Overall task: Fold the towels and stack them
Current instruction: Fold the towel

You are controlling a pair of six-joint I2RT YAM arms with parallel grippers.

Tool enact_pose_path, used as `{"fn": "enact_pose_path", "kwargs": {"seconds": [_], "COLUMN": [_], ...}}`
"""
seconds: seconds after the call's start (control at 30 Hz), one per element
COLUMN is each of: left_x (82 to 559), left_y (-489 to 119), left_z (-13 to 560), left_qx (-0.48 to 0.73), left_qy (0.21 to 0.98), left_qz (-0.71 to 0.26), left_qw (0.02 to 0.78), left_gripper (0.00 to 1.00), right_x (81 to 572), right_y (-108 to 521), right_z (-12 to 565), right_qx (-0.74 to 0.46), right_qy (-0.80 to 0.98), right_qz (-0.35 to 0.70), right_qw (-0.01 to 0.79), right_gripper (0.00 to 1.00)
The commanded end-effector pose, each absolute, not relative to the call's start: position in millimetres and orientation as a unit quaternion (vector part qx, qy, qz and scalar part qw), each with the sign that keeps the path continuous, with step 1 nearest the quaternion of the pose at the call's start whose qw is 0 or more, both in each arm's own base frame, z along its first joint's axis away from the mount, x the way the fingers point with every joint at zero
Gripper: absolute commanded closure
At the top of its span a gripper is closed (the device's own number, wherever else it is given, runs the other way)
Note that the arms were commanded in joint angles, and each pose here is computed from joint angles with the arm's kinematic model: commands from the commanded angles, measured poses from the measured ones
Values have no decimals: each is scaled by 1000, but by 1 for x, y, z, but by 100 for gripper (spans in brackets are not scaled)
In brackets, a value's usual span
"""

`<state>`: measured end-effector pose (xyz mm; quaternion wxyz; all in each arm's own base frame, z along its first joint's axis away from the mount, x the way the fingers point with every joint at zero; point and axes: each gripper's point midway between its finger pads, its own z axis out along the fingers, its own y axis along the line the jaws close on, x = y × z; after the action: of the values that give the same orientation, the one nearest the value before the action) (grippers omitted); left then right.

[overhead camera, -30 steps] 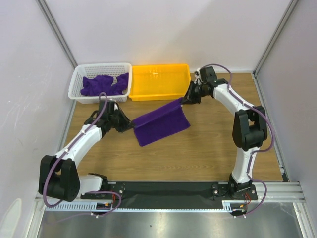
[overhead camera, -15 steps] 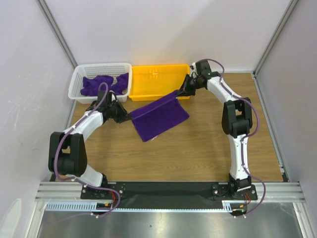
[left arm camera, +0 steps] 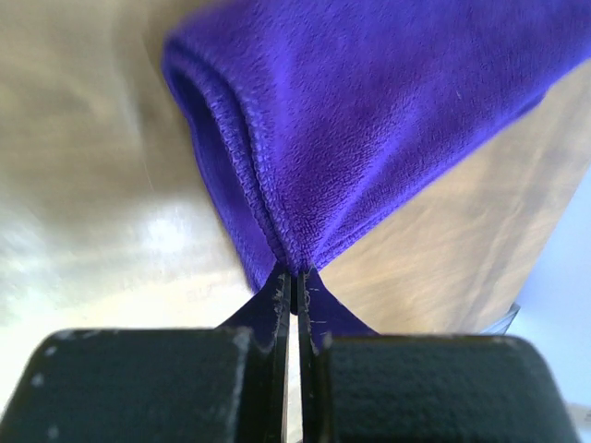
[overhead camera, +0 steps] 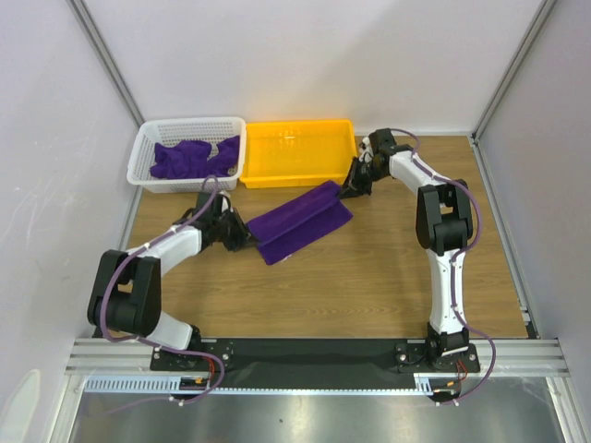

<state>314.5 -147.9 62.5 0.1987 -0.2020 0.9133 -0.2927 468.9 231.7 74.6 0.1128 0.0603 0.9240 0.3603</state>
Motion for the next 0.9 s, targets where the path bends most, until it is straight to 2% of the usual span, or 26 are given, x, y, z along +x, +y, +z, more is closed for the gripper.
{"fn": "enact_pose_path", "kwargs": {"seconds": [0.0, 0.47, 0.87], "left_x": [301, 280, 272], "left_y": [-150, -150, -159], "left_z": [59, 43, 38], "left_qx": [-213, -225, -221], "left_qy": [910, 912, 914], "left_qz": [-292, -286, -291], "left_qw": [202, 188, 175], "left_gripper": [100, 100, 99], "right_x": [464, 439, 428], "right_y": [208, 189, 176], "right_z": [94, 98, 75], "right_qx": [52, 74, 89], "right_qy": [928, 940, 950], "right_qz": [341, 306, 281], "right_qw": [140, 129, 106], "right_gripper": [100, 100, 100]}}
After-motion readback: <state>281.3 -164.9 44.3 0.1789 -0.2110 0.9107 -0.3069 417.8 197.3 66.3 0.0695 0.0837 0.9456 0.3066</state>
